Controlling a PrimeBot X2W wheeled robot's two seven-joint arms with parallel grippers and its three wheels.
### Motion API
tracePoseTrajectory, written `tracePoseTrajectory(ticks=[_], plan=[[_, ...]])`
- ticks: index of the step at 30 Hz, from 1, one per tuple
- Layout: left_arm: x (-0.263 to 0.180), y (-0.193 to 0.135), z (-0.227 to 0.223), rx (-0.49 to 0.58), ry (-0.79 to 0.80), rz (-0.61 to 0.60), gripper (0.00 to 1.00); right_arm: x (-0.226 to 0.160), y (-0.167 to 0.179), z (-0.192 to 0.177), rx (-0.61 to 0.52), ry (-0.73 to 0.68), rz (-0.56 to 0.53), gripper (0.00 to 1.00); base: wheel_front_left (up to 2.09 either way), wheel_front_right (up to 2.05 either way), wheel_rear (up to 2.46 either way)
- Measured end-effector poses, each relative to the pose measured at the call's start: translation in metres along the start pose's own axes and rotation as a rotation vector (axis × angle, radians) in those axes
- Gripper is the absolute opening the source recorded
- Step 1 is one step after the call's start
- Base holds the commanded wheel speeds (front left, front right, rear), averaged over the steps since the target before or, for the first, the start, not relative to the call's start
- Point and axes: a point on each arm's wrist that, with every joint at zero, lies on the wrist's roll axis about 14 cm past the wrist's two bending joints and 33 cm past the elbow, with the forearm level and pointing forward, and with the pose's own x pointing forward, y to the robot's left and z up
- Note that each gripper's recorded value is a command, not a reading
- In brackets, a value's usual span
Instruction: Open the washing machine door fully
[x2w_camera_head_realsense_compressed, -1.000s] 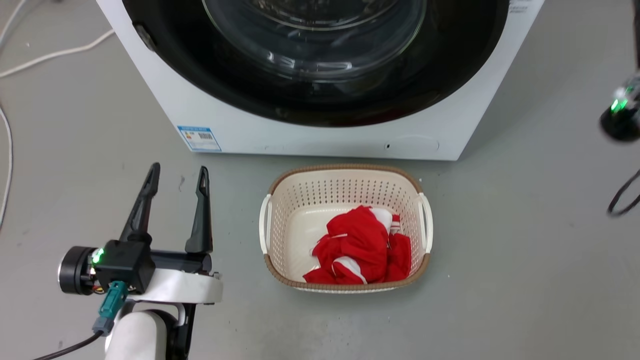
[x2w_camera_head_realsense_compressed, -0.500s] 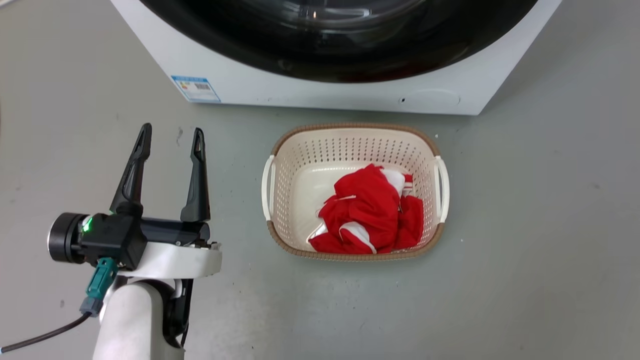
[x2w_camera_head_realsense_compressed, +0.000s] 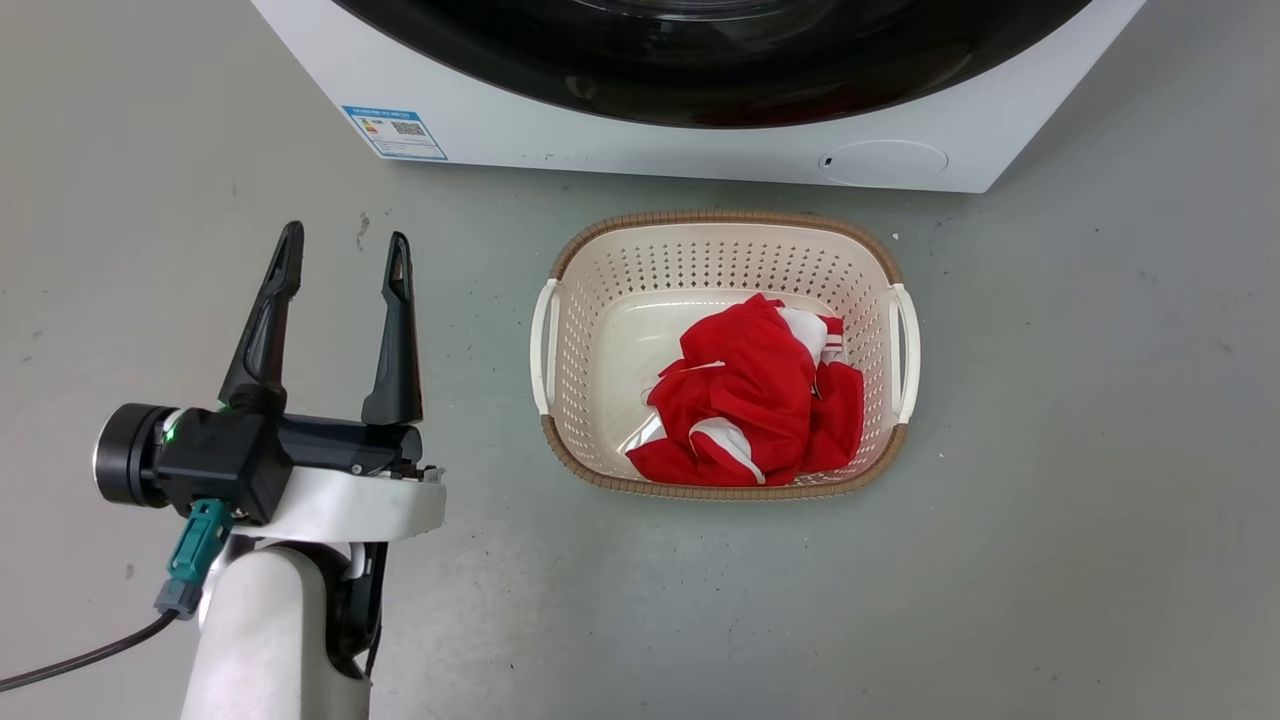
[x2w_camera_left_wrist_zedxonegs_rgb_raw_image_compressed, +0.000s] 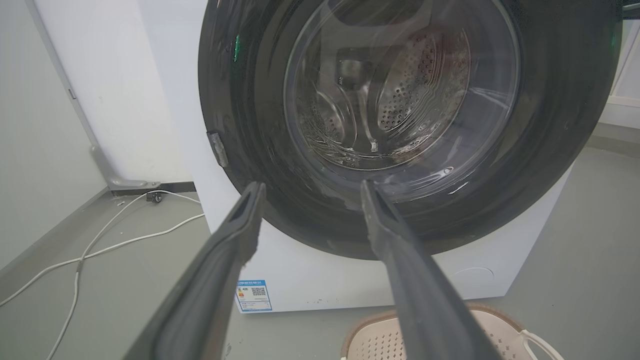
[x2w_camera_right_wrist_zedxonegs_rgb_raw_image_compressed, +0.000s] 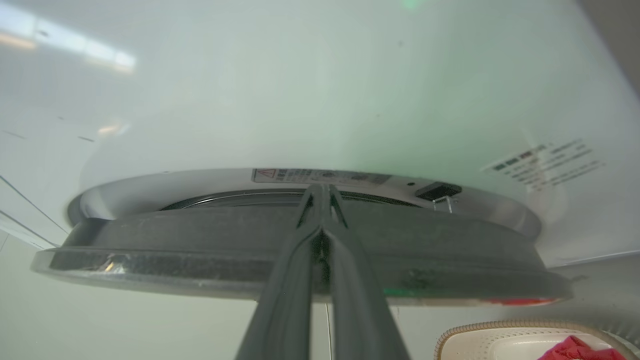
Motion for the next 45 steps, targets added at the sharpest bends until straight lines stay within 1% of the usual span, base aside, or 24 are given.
tracePoseTrajectory(ticks=[9,21,29,40,45], plan=[[0.003,-0.004,-0.001,-0.008,-0.001,-0.01,1.0,-0.002,0.0,-0.012,0.036,0.096,0.006,0.0,0.0,0.0,0.0],[0.003,-0.013,0.013,-0.021,-0.032,-0.032,1.0,-0.024,0.019,-0.038,0.036,0.26,0.031,0.0,0.0,0.0,0.0],[-0.005,-0.017,0.023,-0.027,-0.045,-0.042,1.0,-0.045,0.033,-0.067,0.033,0.391,0.08,0.0,0.0,0.0,0.0],[-0.033,-0.017,0.041,-0.028,-0.058,-0.037,1.0,-0.094,0.045,-0.123,0.046,0.559,0.162,0.0,0.0,0.0,0.0],[-0.045,-0.018,0.049,-0.028,-0.068,-0.039,1.0,-0.115,0.054,-0.154,0.046,0.641,0.21,0.0,0.0,0.0,0.0]])
